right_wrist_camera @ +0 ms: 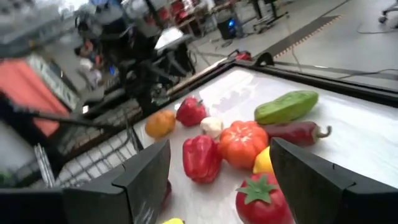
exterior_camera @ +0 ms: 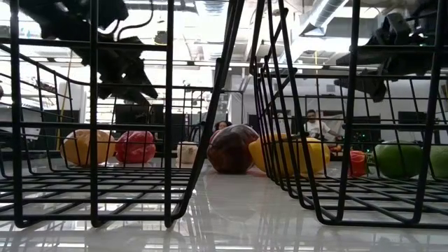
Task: Sort produce into baskets
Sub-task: Put the left red bell pepper into the left black wire basket
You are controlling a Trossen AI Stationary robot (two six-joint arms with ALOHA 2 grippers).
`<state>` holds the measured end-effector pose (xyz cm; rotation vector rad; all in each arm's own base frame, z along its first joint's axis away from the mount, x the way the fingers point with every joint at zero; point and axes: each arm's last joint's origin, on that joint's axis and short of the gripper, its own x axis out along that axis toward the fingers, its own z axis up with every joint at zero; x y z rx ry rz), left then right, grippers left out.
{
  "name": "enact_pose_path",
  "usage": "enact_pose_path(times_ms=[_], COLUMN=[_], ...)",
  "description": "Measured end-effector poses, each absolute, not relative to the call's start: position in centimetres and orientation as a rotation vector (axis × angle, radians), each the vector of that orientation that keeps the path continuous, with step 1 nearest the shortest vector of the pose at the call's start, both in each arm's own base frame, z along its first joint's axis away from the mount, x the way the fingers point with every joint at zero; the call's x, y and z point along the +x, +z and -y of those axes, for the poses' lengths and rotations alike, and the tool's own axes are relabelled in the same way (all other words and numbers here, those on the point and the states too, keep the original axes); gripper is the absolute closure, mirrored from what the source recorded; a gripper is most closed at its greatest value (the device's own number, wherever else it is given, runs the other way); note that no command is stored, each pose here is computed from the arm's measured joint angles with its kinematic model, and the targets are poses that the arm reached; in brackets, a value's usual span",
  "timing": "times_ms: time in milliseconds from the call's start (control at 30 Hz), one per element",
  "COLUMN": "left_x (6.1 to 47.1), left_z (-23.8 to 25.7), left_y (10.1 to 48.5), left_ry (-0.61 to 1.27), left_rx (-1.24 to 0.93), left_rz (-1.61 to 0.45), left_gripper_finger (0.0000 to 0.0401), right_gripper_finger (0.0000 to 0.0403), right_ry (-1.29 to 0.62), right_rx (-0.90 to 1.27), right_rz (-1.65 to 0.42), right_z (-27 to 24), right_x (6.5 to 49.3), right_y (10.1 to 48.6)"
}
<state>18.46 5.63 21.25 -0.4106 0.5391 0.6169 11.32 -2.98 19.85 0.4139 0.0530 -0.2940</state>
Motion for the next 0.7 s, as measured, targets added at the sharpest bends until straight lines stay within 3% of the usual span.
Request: enact_pose_path(times_ms=[300, 700], left_x=[20.3, 20.7], left_z=[-6.0, -5.9], left_y=[19.4, 19.0], left_ry=[0.652, 0.750], left_rx=[-0.508, -0.494], left_rz=[-0.680, -0.775], left_gripper_finger=[0.0110, 0.0105], right_gripper_finger=[0.0101, 0.0100], right_ry=[-0.237, -0.258], right_rx=[0.268, 0.214], right_rz=[-0.171, -0.226], right_z=[2.3, 1.6], right_x=[13.8, 14.6], right_y=[21.5, 20.9])
